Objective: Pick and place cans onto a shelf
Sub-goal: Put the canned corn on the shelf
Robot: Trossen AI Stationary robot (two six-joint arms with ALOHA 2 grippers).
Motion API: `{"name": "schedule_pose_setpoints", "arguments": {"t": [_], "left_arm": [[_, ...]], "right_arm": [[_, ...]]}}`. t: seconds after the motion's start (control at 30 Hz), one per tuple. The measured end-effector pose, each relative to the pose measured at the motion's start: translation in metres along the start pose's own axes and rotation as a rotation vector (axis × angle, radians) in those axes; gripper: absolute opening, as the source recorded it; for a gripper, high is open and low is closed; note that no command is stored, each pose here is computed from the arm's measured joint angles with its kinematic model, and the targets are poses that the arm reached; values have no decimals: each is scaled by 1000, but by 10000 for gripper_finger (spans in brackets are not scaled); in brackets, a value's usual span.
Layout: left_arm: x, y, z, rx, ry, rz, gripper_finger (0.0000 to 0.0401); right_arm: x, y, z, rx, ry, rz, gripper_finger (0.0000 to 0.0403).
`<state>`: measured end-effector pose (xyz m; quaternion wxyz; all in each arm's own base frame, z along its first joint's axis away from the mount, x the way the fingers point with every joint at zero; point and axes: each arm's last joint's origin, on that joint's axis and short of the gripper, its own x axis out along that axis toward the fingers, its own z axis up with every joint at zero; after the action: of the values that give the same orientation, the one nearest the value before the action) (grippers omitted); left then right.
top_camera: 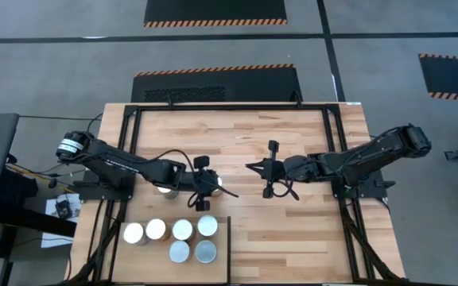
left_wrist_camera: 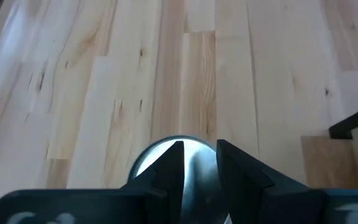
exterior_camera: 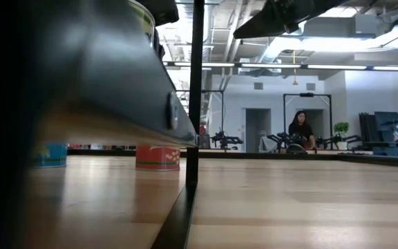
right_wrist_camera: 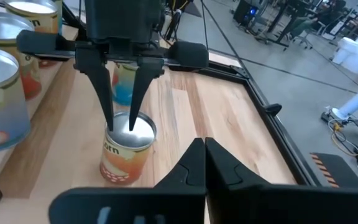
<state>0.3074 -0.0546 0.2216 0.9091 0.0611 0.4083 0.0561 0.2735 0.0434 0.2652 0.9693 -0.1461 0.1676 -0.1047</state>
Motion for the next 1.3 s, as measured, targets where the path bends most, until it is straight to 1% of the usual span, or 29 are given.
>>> {"name": "schedule_pose_setpoints", "arguments": {"t": [0.07,0.13,0.23,0.4,0.53,0.6,0.67,0.73,0.87,0.9,0.97,1.07,1.17,1.3], "left_arm": [[-2,0,3,-15,2,-5,88],[-3,-3,5,-30,-7,-41,94],[0,-9,2,-22,16,-73,102],[10,-18,-5,38,62,-11,108],[15,-18,-8,60,74,67,108],[15,-17,-8,70,78,85,105],[15,-15,-8,72,79,98,95],[15,-15,-8,91,83,99,76],[15,-15,-9,138,91,99,18],[14,-15,-9,147,90,98,10],[11,-14,-8,165,90,71,6],[0,-10,-4,158,67,14,2],[-20,-5,3,147,38,-12,1],[-56,2,16,145,-5,-19,0]], "right_arm": [[0,0,0,1,-2,-1,9],[0,0,0,1,-1,0,9],[0,0,0,5,-2,0,10],[0,0,0,8,-2,-1,9],[0,0,0,9,-4,-1,9],[0,0,0,9,-4,-1,9],[0,0,0,9,-4,-1,9],[0,0,0,9,-4,0,9],[0,0,0,9,-4,0,9],[0,0,0,9,-4,0,9],[0,0,0,9,-3,-1,9],[0,0,0,9,-4,0,9],[0,0,0,9,-4,-1,9],[0,0,1,10,-6,-1,10]]}}
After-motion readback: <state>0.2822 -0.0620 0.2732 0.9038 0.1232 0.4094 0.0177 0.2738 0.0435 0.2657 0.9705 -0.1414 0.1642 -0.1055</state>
